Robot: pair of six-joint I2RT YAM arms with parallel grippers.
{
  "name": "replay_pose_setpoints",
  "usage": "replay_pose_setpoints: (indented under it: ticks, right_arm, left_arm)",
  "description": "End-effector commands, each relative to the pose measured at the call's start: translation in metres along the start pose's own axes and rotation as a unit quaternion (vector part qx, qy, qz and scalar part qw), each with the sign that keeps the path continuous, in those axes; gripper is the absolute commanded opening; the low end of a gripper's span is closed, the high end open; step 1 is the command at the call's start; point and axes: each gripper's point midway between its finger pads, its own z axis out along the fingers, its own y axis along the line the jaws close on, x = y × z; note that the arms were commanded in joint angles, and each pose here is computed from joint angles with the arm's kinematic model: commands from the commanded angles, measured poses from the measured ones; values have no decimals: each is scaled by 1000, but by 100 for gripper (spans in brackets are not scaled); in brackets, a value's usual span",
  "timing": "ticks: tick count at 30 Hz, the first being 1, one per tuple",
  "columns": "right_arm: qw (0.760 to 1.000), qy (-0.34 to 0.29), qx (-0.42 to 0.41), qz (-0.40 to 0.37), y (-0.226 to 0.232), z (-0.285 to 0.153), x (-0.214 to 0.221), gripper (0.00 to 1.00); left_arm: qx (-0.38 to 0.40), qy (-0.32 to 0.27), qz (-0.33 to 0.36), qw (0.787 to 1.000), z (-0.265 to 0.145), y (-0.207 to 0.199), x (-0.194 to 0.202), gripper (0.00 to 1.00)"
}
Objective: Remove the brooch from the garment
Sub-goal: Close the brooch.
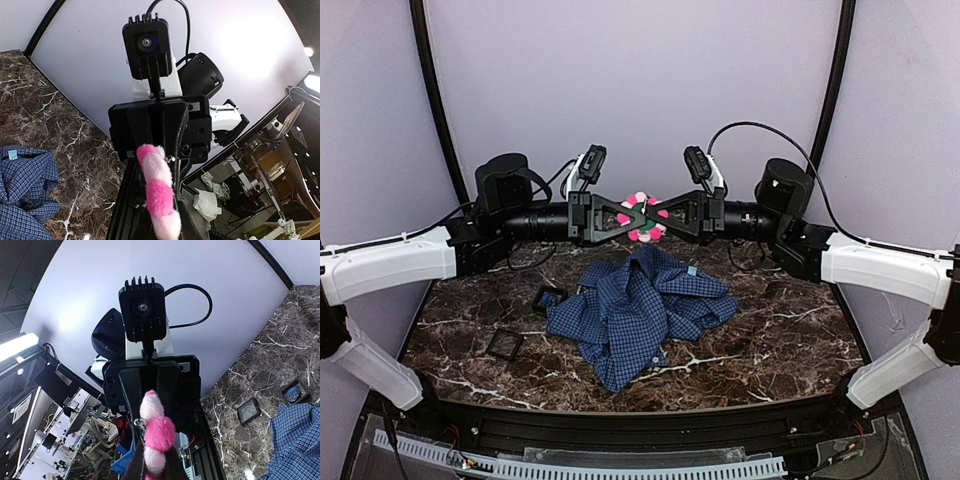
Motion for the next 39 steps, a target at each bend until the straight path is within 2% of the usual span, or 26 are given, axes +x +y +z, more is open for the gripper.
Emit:
replay_pose_setpoints:
  ticks: [1, 15, 30, 39]
  right_arm:
    - [998, -14, -11, -63, 27, -3, -11, 0]
    - [994, -34, -18, -101, 36, -11, -14, 0]
    - [991, -43, -28, -123, 47, -18, -13, 0]
    - [988, -32, -31, -151, 57, -16, -17, 0]
  left_arm:
    - [-31, -11, -34, 999, -3, 23, -1, 1]
    - [-29, -34, -69, 997, -11, 31, -4, 1]
    - [-31, -54, -77, 995, -17, 31, -8, 2]
    - [-23, -47, -105, 993, -15, 31, -9, 1]
